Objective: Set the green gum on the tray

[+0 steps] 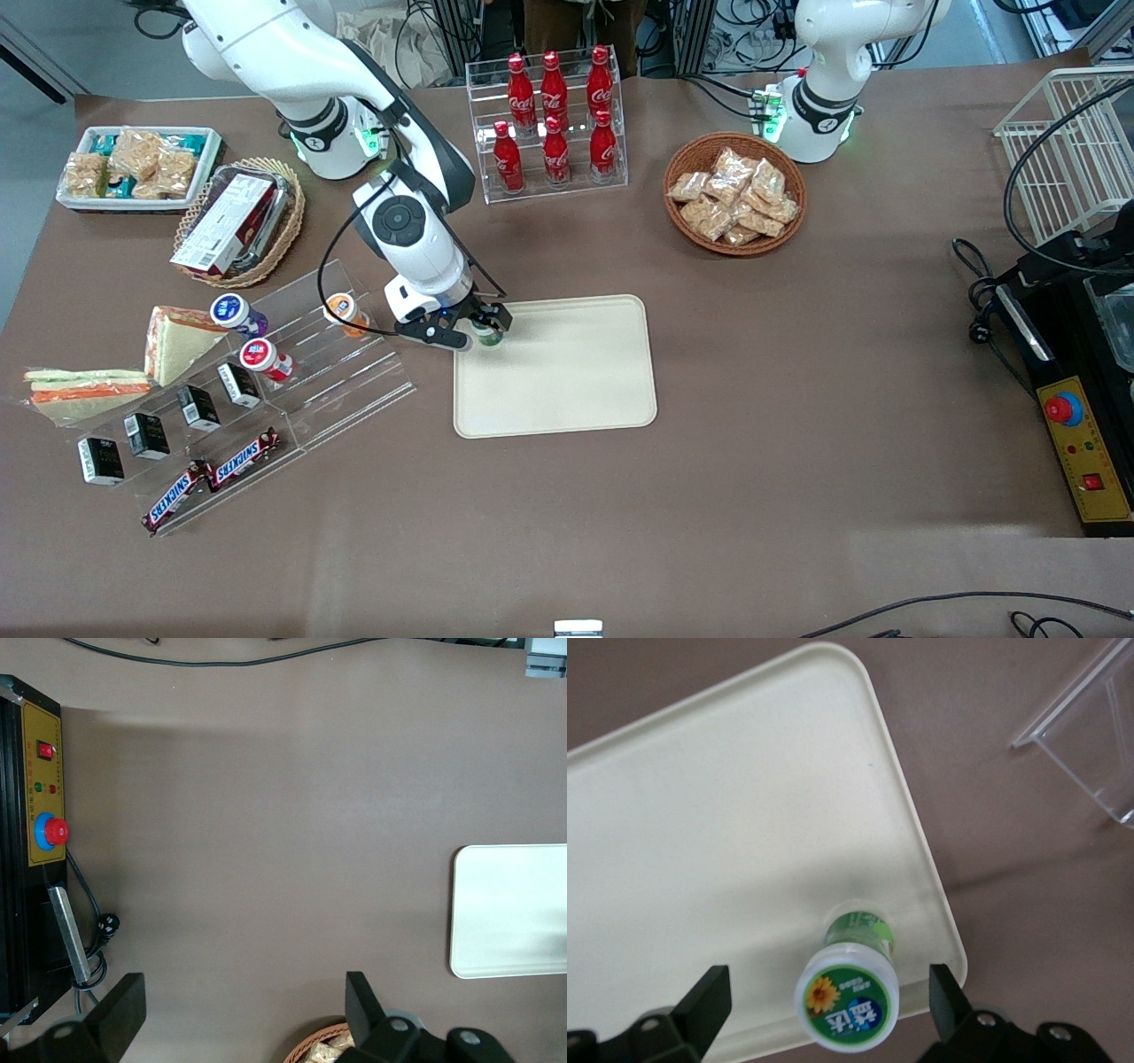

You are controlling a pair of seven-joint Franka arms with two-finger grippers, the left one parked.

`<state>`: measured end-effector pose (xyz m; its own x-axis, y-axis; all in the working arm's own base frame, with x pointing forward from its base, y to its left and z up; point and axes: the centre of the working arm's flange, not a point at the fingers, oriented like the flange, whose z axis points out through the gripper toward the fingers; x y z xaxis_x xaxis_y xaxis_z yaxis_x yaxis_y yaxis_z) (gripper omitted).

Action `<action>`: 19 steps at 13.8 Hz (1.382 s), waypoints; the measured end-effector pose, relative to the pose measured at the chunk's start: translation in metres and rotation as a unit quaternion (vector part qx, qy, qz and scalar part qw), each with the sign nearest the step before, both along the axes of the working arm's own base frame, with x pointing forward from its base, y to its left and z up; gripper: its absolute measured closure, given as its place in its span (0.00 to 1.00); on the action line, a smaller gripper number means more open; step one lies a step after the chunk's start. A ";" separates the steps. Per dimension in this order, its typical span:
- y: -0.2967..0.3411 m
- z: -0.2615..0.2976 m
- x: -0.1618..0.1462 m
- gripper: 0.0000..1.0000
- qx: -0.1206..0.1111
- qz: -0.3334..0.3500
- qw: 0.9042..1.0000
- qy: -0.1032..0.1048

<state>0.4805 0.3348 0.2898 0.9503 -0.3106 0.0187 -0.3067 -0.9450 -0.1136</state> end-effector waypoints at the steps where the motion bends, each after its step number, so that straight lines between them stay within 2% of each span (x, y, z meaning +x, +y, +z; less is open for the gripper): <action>1: 0.003 0.024 0.003 0.00 -0.003 0.003 1.000 -0.003; 5: 0.011 0.159 -0.001 0.00 -0.021 0.028 0.999 -0.029; 8: 0.003 0.264 -0.006 0.00 -0.041 0.057 0.997 -0.020; 11: -0.023 0.341 -0.004 0.00 -0.044 0.072 0.996 -0.025; 13: -0.066 0.373 0.006 0.00 -0.047 0.102 0.993 -0.044; 15: -0.131 0.387 0.024 0.00 -0.059 0.132 0.988 -0.050; 17: -0.203 0.388 0.045 0.00 -0.068 0.147 0.986 -0.047; 19: -0.275 0.383 0.059 0.00 -0.067 0.153 0.985 -0.039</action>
